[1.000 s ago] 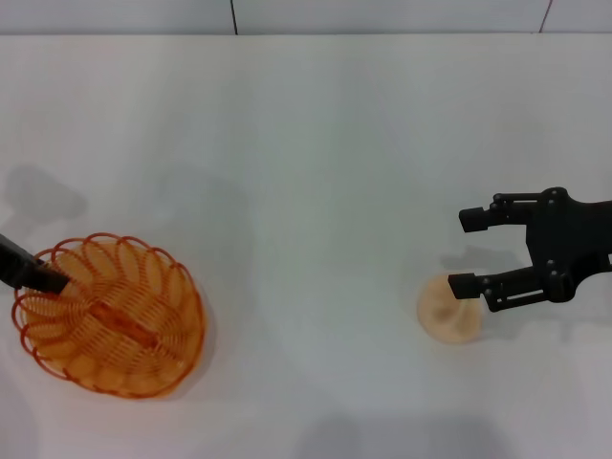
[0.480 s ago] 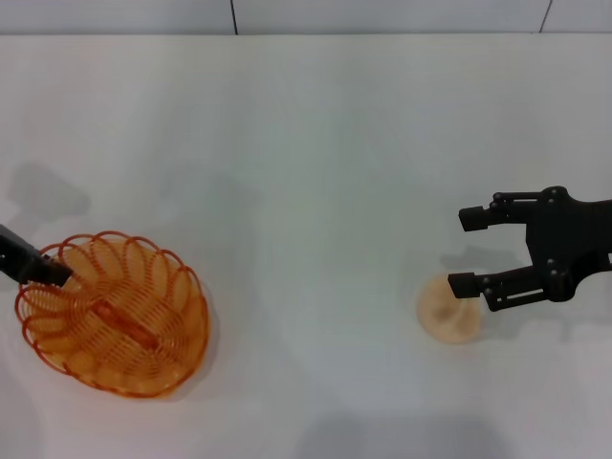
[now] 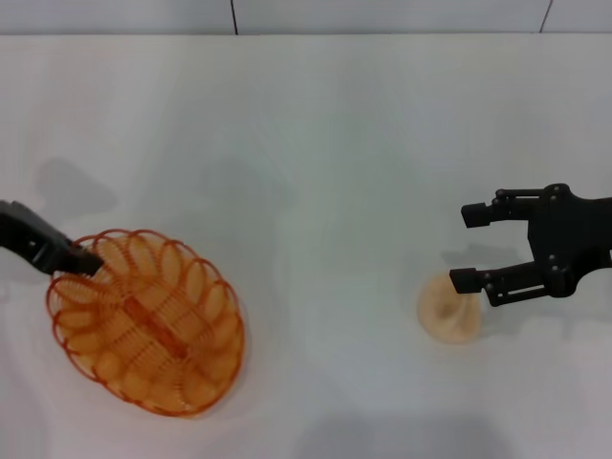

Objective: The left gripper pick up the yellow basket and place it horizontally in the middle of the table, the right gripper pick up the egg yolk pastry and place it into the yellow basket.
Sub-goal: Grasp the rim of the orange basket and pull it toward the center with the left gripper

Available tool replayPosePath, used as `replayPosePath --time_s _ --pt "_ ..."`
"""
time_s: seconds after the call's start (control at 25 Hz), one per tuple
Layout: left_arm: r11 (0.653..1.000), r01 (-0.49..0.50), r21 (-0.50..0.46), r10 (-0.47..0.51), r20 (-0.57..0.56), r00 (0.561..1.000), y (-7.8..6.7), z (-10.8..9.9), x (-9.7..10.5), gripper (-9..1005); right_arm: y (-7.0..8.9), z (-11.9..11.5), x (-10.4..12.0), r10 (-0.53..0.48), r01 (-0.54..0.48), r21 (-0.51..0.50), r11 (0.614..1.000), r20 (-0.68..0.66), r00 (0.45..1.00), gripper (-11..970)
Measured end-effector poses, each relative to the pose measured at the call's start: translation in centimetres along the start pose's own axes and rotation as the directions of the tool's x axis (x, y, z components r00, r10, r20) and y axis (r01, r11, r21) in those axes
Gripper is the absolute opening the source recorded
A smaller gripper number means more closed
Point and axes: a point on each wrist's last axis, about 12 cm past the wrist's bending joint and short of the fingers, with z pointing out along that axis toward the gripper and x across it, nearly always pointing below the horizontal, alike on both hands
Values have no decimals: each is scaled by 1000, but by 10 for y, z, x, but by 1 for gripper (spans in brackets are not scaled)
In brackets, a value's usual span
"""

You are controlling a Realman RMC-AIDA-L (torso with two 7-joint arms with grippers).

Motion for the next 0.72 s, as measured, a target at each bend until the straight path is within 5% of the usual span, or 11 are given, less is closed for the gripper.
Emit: replayPosePath --time_s 0.24,0.72 --pt "1000 0 22 -1 53 999 -9 -10 -11 101 -1 -1 -1 -3 3 5 1000 4 1000 857" --pt "978 207 12 -207 101 973 -9 -13 -26 86 -2 0 -5 -13 13 3 1000 16 1000 857"
